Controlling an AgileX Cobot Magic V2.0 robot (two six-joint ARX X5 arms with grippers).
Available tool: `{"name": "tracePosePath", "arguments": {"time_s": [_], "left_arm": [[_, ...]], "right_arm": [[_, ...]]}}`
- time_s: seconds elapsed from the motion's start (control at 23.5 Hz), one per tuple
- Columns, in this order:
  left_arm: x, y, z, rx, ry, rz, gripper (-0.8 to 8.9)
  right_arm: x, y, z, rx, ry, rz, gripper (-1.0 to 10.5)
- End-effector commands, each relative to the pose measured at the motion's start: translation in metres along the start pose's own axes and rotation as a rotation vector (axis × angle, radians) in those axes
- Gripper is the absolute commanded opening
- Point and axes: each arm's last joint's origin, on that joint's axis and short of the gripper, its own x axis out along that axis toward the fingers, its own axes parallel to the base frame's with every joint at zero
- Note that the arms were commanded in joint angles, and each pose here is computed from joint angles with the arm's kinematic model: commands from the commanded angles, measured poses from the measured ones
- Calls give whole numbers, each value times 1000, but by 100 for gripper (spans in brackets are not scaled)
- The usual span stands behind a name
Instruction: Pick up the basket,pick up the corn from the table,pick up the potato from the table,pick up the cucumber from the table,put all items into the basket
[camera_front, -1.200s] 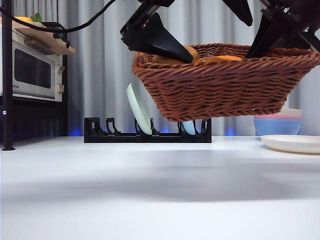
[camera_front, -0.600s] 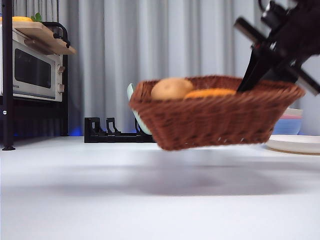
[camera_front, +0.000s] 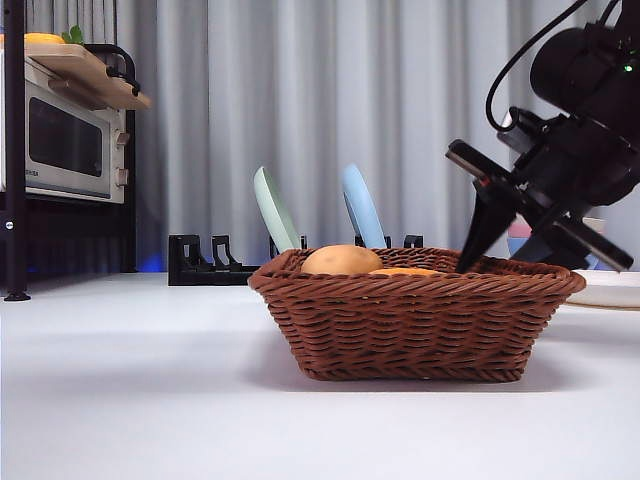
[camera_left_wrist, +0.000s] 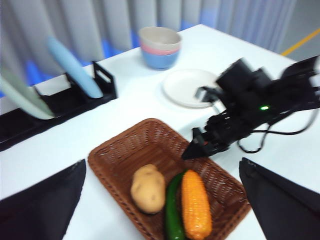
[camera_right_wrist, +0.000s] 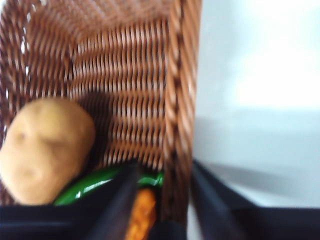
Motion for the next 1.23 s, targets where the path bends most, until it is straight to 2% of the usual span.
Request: {"name": "tracePosePath", "arguments": {"time_s": [0.04, 0.17, 0.34, 0.43, 0.55, 0.6, 0.64, 0.68, 0.77, 0.94, 1.06, 1.23], "left_arm": [[0, 1, 0, 39, 1, 39, 534], [-1, 4, -1, 102, 6, 153, 530], [-3, 12, -7, 228, 73, 373, 519], [-3, 15, -12, 255, 121, 401, 364], [-4, 20, -19, 285, 203, 423, 27], [-4, 22, -21, 291, 227, 426, -25], [-3, 23, -24, 295, 255, 418, -6], [-2, 25, -27, 298, 280, 407, -7], [1, 26, -35, 298, 313, 388, -8], [8, 30, -58, 286, 344, 371, -8], [12, 32, -78, 261, 323, 328, -8], [14, 33, -108, 195, 248, 253, -8]], "right_arm": [[-12, 5, 5, -60, -74, -57, 450], [-41, 18, 8, -140, -157, -53, 441], [-95, 39, 0, -234, -269, -22, 435], [-116, 45, -7, -264, -301, -16, 361], [-138, 50, -18, -313, -323, -18, 127], [-143, 51, -21, -322, -326, -23, 62], [-147, 51, -23, -331, -332, -33, -6], [-152, 52, -26, -340, -339, -51, -16], [-158, 52, -30, -348, -360, -91, -16], [-166, 53, -43, -369, -418, -109, -16], [-167, 51, -56, -387, -460, -119, -16], [-163, 46, -79, -420, -512, -76, -16]]}}
